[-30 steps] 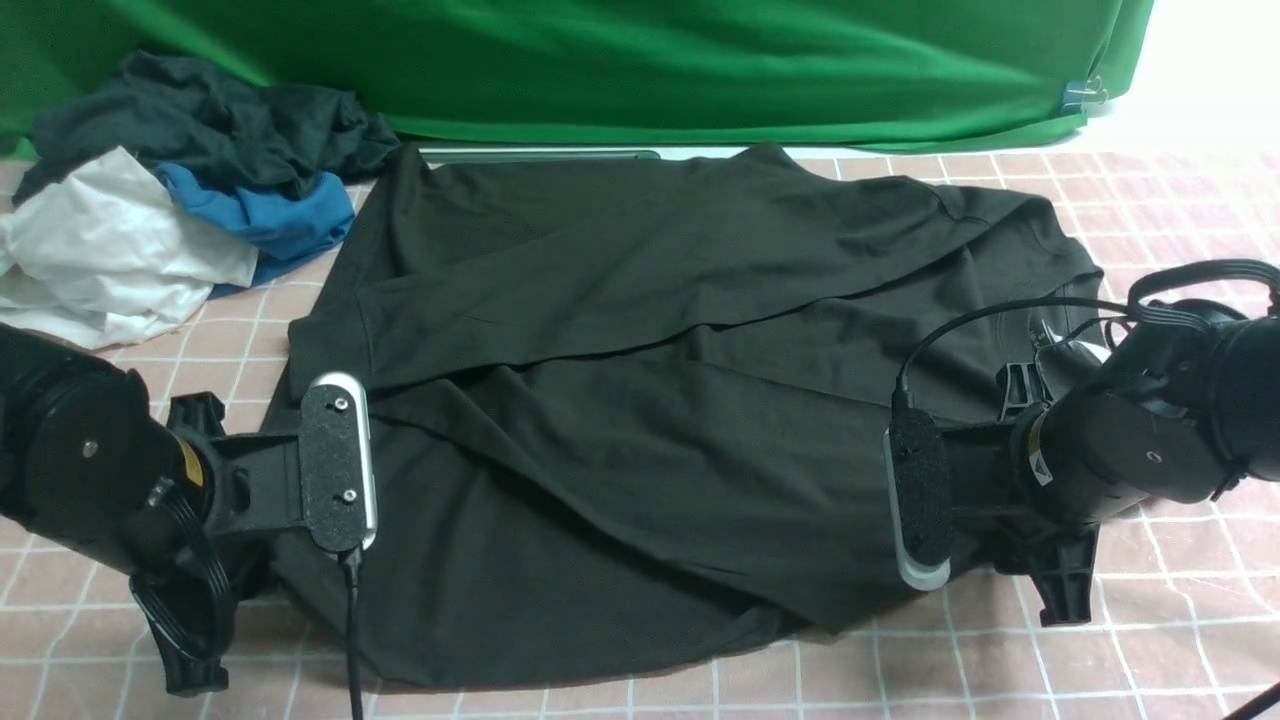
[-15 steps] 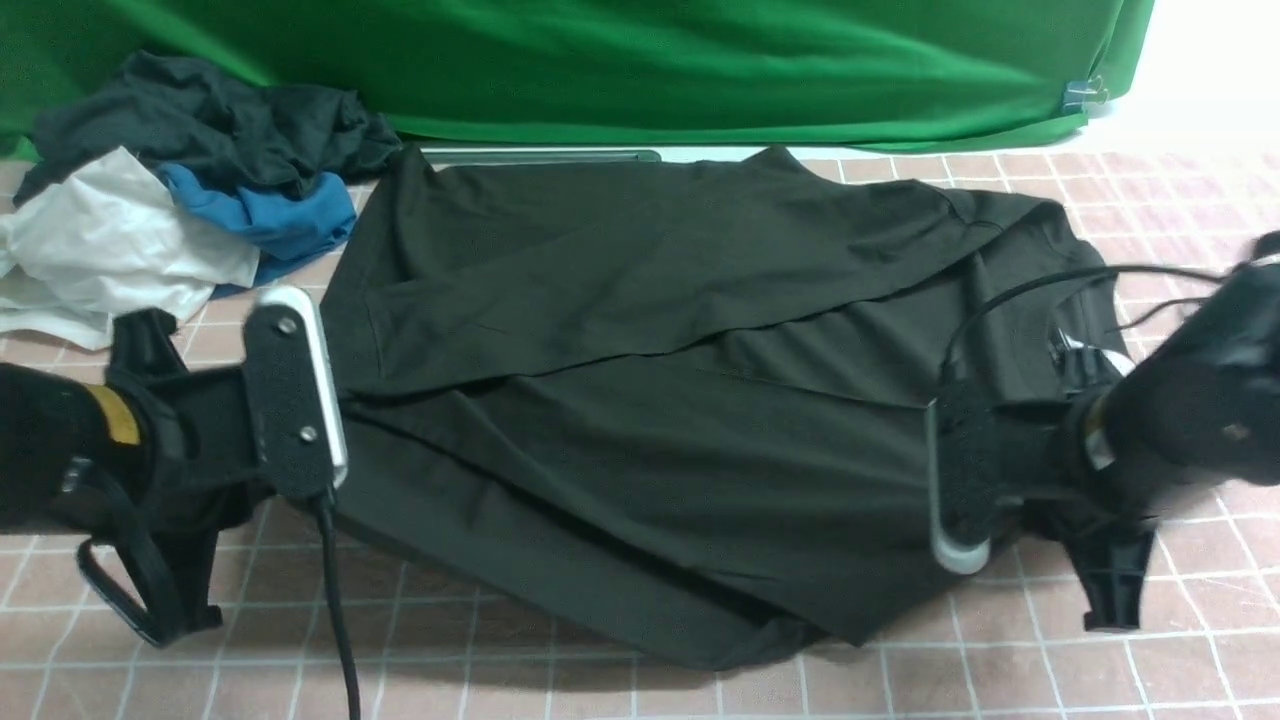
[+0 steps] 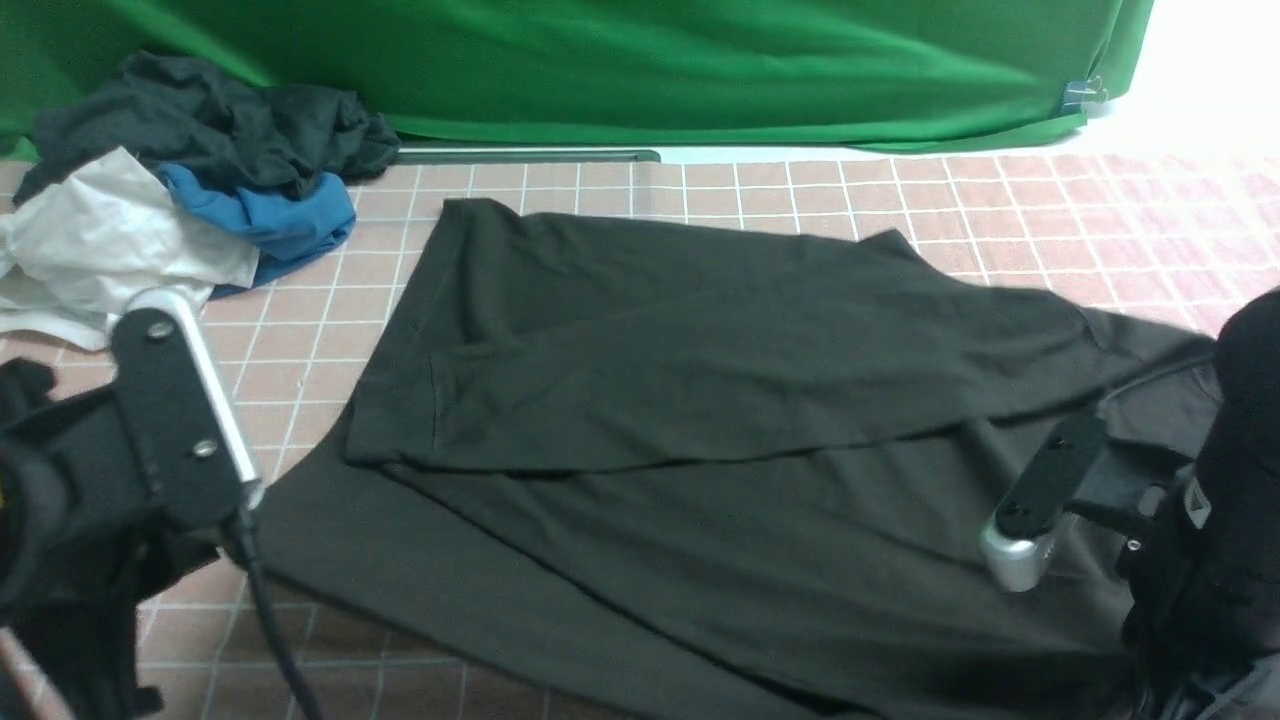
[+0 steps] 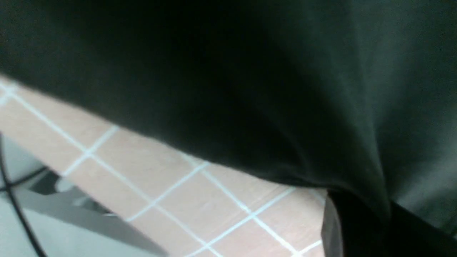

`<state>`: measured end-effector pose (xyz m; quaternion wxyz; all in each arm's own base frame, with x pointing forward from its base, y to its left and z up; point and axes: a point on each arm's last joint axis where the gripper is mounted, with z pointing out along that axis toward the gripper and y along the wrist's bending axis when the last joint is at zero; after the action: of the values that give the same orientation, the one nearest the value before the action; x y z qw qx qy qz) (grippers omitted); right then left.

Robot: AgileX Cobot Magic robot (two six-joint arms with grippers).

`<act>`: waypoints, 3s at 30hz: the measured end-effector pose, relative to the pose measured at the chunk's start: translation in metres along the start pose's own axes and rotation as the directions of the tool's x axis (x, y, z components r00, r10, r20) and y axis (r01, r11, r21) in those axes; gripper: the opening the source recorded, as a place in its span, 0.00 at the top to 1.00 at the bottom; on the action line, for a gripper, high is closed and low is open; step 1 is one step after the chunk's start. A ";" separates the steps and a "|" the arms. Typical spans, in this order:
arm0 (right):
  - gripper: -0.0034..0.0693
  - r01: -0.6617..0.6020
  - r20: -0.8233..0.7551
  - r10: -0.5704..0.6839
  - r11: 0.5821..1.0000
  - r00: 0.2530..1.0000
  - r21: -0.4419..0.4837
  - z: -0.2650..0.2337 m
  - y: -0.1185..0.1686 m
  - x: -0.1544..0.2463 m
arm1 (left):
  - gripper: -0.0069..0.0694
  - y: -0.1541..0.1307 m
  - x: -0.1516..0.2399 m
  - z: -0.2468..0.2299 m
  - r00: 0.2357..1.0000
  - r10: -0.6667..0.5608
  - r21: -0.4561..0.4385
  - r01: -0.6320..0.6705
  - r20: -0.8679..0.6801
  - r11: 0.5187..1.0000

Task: Fold a long-sleeved shirt over a pink coffee tablecloth.
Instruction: 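Fold the black garment in half by bringing its near edge over to the far edge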

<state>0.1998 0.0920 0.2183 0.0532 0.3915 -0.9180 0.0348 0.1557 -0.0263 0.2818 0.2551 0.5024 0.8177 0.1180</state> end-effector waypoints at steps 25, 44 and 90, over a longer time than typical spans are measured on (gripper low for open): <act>0.90 -0.268 0.368 0.180 0.942 0.912 0.203 -0.034 -0.130 -0.071 | 0.82 0.152 -0.081 0.169 0.991 -0.118 -0.098 0.113 -0.055 0.989; 0.89 -0.319 0.415 0.209 0.922 0.885 0.218 0.007 -0.213 -0.128 | 0.82 0.219 -0.112 0.240 0.976 -0.184 -0.231 0.207 0.120 0.951; 0.86 -0.527 0.805 0.380 0.844 0.455 -0.100 0.043 -0.238 -0.215 | 0.89 0.053 -0.151 0.055 0.826 -0.394 0.138 0.370 0.404 0.918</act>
<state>0.5162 0.0764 0.1539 -0.4080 0.1073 -0.9049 -0.0564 0.2810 -0.1382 0.3043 0.4311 0.3487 0.8293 -0.0693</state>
